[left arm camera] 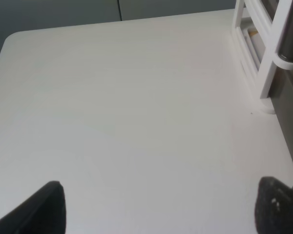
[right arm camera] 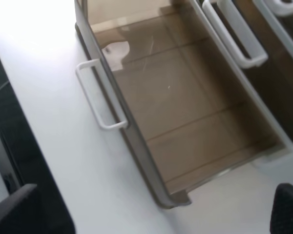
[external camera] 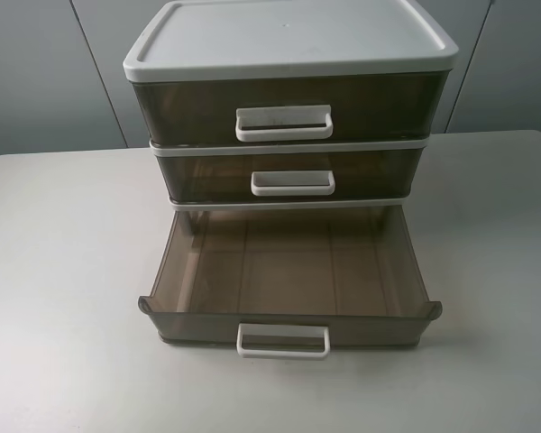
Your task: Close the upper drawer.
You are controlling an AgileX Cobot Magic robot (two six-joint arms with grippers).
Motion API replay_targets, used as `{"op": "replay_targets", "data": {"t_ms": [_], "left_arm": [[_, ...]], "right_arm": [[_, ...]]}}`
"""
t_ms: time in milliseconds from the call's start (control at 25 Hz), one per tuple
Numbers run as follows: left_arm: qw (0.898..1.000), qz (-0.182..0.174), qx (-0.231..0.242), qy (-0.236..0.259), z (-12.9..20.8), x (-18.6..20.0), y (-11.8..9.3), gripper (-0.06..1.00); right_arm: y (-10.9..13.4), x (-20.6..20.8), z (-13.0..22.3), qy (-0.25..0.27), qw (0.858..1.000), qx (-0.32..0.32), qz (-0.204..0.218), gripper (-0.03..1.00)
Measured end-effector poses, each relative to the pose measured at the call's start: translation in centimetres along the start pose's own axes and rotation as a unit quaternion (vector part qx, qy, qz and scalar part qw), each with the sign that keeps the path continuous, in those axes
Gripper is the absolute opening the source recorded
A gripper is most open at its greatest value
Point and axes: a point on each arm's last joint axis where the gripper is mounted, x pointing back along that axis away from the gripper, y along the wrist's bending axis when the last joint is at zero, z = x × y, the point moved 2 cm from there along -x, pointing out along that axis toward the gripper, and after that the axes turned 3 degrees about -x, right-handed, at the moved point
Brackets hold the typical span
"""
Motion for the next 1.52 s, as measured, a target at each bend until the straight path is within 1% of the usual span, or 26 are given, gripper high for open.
{"op": "replay_targets", "data": {"t_ms": [160,360,440,600,640,1000,1120,1240,1280,1400,1520], "left_arm": [[1.000,0.000,0.000,0.000,0.0,0.0,0.0,0.74],[1.000,0.000,0.000,0.000,0.0,0.0,0.0,0.74],[1.000,0.000,0.000,0.000,0.0,0.0,0.0,0.74],[1.000,0.000,0.000,0.000,0.0,0.0,0.0,0.74],[1.000,0.000,0.000,0.000,0.0,0.0,0.0,0.74],[1.000,0.000,0.000,0.000,0.0,0.0,0.0,0.74],[1.000,0.000,0.000,0.000,0.0,0.0,0.0,0.74],[1.000,0.000,0.000,0.000,0.0,0.0,0.0,0.74],[1.000,0.000,0.000,0.000,0.0,0.0,0.0,0.74],[1.000,0.000,0.000,0.000,0.0,0.0,0.0,0.74],[1.000,0.000,0.000,0.000,0.0,0.0,0.0,0.74]], "right_arm": [[1.1,0.9,3.5,-0.033,0.999,-0.038,-0.010,0.70],[2.5,0.1,8.0,-0.059,0.996,-0.062,-0.023,0.70],[2.7,0.1,9.3,-0.080,0.994,-0.070,-0.021,0.70],[2.7,0.7,9.9,-0.150,0.985,-0.086,-0.008,0.70],[2.7,0.6,9.9,-0.160,0.983,-0.088,-0.005,0.70],[2.0,0.5,10.0,-0.170,0.977,-0.129,0.023,0.70],[1.9,0.5,10.0,-0.166,0.972,-0.155,0.052,0.70],[1.7,0.3,9.8,-0.152,0.963,-0.198,0.104,0.70],[1.6,0.2,9.8,-0.147,0.957,-0.215,0.126,0.70],[1.3,0.3,9.9,-0.138,0.933,-0.267,0.197,0.70],[1.2,0.4,10.1,-0.135,0.901,-0.316,0.264,0.70]]}}
